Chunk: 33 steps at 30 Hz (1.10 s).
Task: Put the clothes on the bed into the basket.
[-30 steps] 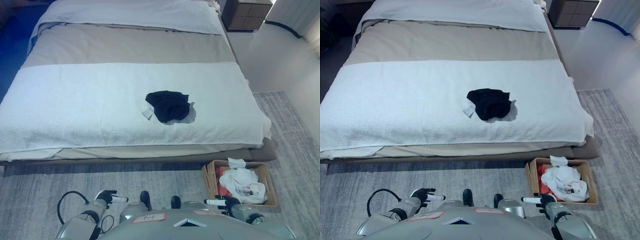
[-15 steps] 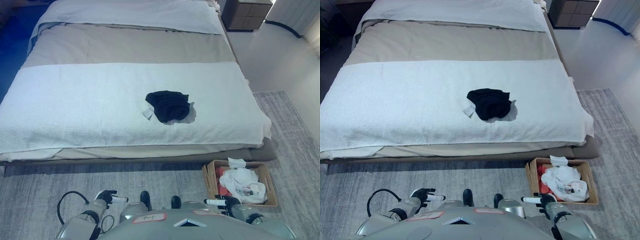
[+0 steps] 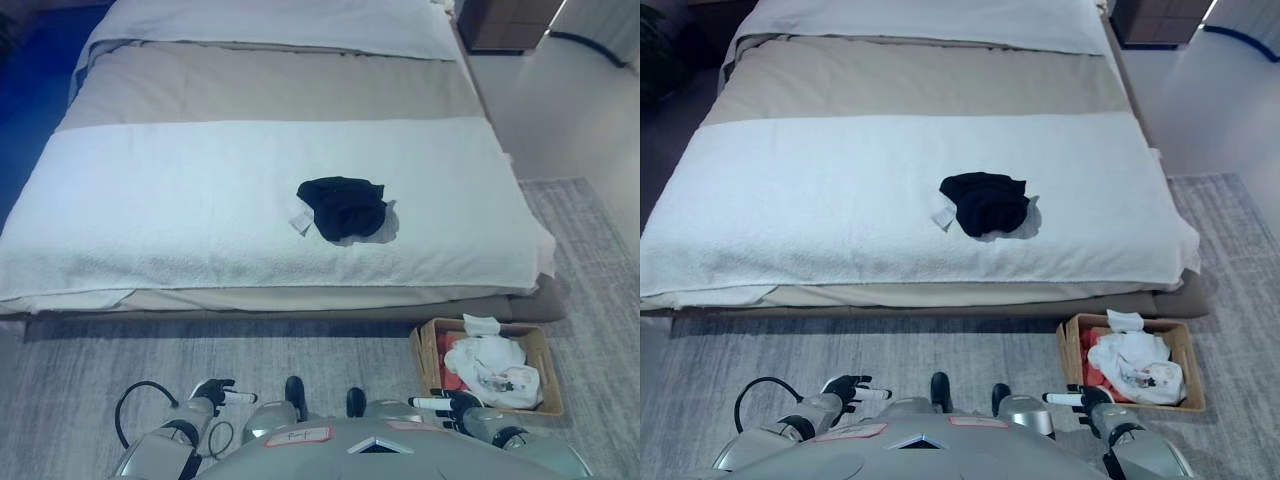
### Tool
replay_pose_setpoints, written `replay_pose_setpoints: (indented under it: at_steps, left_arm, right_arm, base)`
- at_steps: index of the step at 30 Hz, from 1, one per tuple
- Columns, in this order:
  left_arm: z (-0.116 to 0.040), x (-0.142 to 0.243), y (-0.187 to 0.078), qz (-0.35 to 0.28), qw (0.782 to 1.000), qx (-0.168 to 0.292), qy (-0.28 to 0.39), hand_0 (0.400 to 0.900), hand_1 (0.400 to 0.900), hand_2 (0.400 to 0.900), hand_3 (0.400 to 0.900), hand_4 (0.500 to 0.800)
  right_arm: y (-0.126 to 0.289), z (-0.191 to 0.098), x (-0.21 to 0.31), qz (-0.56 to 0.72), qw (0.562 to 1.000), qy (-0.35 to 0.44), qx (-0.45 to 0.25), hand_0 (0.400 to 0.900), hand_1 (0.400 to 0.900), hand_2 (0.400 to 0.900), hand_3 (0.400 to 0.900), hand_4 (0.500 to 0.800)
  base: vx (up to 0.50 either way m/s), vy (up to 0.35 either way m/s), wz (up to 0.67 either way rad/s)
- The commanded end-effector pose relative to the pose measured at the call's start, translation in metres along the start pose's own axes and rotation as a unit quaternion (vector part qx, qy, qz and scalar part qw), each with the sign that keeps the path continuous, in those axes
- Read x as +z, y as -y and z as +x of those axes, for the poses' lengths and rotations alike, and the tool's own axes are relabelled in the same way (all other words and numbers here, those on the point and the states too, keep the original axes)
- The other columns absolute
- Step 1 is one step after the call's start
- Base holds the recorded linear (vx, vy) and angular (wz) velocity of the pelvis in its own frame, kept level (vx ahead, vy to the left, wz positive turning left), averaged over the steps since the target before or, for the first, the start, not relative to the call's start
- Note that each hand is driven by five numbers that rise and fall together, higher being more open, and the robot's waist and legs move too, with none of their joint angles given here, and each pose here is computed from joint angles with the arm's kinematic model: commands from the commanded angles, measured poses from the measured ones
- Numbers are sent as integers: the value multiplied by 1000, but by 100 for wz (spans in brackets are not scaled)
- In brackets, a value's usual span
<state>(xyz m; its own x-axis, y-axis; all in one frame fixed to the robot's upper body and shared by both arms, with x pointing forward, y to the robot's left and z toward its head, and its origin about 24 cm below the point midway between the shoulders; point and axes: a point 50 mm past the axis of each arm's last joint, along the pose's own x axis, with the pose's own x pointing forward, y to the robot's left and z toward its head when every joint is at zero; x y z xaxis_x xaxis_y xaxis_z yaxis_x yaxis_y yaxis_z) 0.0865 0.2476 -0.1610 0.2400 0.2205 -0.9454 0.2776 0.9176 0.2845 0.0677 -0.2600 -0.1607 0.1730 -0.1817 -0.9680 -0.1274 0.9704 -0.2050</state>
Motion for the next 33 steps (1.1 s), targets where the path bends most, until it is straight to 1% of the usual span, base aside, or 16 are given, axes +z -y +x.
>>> replay_pose_setpoints:
  at_steps: [1, 4, 7, 14, 19, 27, 33]
  left_arm:
    - [0, 23, -20, -19, 999, 27, 27, 900, 900, 900, 900, 800]
    - [0, 25, -21, -17, 999, 24, 29, 900, 900, 900, 900, 800]
    - [0, 15, -16, -8, 1000, 17, 15, 900, 900, 900, 900, 800]
    - [0, 5, -15, -13, 1000, 20, 6, 900, 900, 900, 900, 800]
    - [0, -2, -15, -13, 1000, 20, -3, 900, 900, 900, 900, 800]
    - [-2, 21, -37, 3, 998, 48, 27, 900, 900, 900, 900, 800]
    - [-4, 30, -52, 2, 997, 69, 38, 900, 900, 900, 900, 800]
  right_arm:
    - [36, -5, 23, -30, 998, 26, -48, 900, 900, 900, 900, 800]
    - [39, -6, 22, -20, 998, 28, -54, 900, 900, 900, 900, 800]
    - [40, -6, 19, -18, 998, 24, -57, 900, 900, 900, 900, 800]
    - [38, -5, 19, -35, 998, 27, -55, 900, 900, 900, 900, 800]
    - [35, -5, 17, -41, 998, 20, -41, 900, 900, 900, 900, 800]
    - [24, -3, 29, -31, 999, 35, -23, 900, 900, 900, 900, 800]
    - [23, -7, 69, -45, 994, 98, -25, 900, 900, 900, 900, 800]
  base:
    - [-151, -142, 27]
    - [-32, -113, 33]
    - [118, -48, -7]
    - [179, 43, -42]
    - [257, 190, -43]
    - [243, 263, -23]
    - [157, 220, 3]
